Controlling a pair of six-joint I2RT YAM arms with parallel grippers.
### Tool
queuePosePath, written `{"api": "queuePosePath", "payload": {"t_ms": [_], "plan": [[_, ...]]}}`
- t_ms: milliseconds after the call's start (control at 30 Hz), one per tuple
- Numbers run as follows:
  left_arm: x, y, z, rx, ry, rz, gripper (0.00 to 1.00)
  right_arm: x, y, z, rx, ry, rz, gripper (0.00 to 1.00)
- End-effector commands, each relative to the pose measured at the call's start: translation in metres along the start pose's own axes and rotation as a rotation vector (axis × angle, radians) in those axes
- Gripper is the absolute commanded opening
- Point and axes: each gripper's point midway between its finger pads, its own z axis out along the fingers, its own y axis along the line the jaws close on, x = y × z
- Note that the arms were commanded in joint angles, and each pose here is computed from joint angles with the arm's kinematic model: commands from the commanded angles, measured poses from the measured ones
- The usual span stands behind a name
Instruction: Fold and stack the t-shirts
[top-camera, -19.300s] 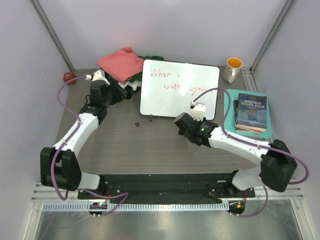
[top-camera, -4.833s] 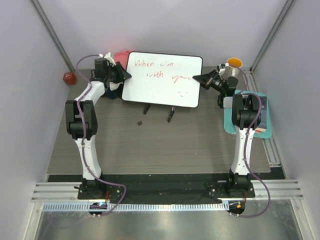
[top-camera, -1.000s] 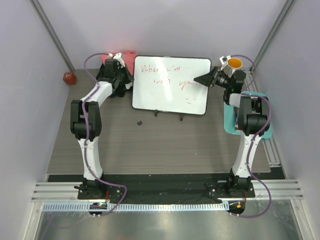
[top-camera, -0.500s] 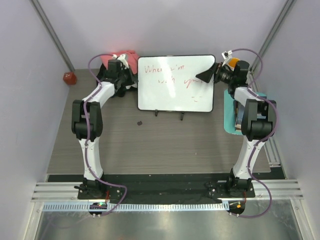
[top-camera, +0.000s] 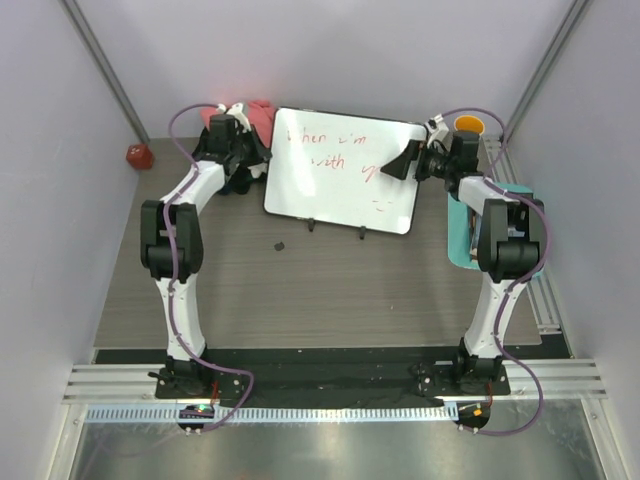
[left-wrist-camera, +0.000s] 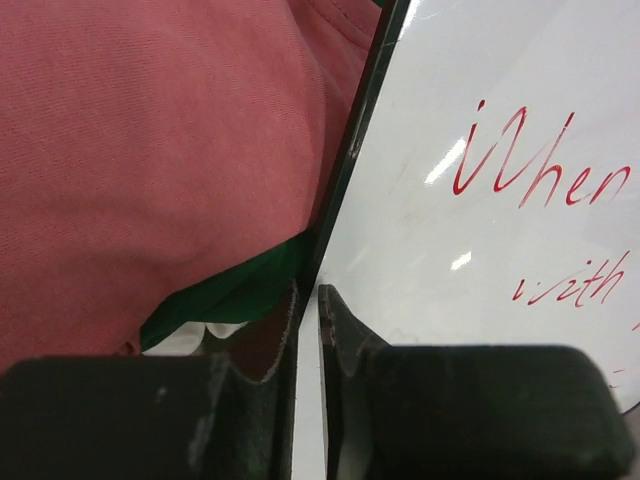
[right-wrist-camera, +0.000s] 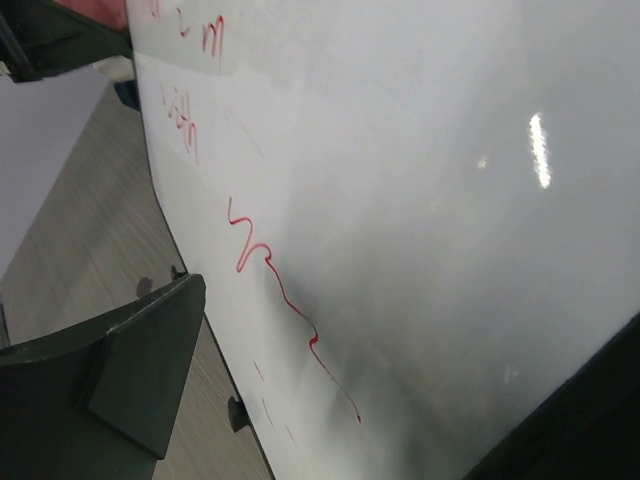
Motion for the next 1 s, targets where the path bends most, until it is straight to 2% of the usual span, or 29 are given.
{"api": "queuePosePath", "payload": {"t_ms": [0, 500, 867, 967], "plan": [[-0.021, -0.068, -0.017, 0.184, -0.026, 0.006, 0.14, 0.014, 0.049, 0.029, -0.01, 0.155, -0.142, 1.0], [-0.019, -0.065, -0.017, 0.187, -0.028, -0.001, 0.17, 0.018, 0.002, 0.002, 0.319, 0.225, -0.123, 1.0], [-0.017, -0.061, -0.017, 0.189, -0.021, -0.01, 0.17, -0.034, -0.02, -0.045, 0.587, 0.134, -0.14, 1.0], [-0.018, -0.061, -0.016, 0.193, -0.025, -0.014, 0.17, -0.032, -0.024, -0.04, 0.574, 0.148, -0.119, 1.0]]}}
